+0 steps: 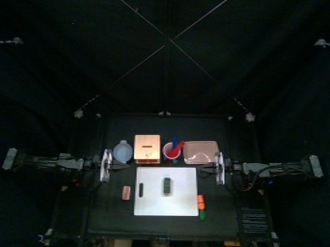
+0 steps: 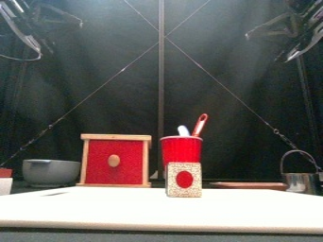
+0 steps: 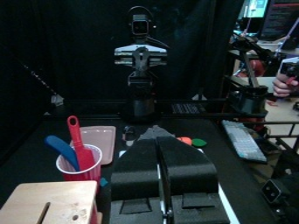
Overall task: Cut the sushi into 4 pieces with the knife
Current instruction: Pick up the knife at its handle with right hand
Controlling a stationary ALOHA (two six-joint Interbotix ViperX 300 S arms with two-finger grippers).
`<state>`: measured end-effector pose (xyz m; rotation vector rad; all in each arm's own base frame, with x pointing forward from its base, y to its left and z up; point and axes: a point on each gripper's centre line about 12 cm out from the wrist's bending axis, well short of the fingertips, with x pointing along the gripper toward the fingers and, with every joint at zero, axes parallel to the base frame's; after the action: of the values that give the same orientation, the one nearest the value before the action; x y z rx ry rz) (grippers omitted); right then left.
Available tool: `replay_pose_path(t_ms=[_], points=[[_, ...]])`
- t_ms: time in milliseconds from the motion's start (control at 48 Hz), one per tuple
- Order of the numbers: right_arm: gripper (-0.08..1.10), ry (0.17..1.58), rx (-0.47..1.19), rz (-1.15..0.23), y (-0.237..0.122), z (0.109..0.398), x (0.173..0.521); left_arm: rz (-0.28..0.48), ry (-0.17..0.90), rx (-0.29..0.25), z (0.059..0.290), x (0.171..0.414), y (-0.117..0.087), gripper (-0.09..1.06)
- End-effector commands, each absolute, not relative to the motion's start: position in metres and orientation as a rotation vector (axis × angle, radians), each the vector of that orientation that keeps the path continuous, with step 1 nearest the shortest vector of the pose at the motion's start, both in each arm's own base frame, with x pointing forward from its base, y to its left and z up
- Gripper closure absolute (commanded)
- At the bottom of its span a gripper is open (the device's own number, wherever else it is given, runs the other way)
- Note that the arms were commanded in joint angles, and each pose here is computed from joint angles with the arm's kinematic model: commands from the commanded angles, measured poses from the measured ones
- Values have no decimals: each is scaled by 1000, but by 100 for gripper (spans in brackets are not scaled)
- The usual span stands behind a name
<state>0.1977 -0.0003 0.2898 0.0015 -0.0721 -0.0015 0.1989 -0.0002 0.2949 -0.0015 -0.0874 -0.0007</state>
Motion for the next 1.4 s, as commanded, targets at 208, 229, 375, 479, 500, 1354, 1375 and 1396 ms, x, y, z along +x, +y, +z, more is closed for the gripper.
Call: replay_pose_path(t_ms=[208,229,375,479,500,1354,1375,1396], points=[[94,-24,462,-317,-66,312,225,46,-181,-83,297,220,7,77],[93,8,473,-337,-72,315,228,46,-175,-84,295,223,7,73],[84,244,523,-429,-110,338,248,61,-142,-106,287,228,9,49],[65,386,554,-473,-136,347,261,87,-135,-138,284,228,13,41],[60,416,559,-482,-141,347,264,92,-132,-145,283,228,14,40],[7,1133,714,-206,-225,264,338,175,-69,-209,255,219,28,40],[7,1141,713,-198,-225,264,338,175,-69,-209,255,219,28,40],[7,1152,716,-189,-225,262,339,175,-68,-209,255,218,28,40]])
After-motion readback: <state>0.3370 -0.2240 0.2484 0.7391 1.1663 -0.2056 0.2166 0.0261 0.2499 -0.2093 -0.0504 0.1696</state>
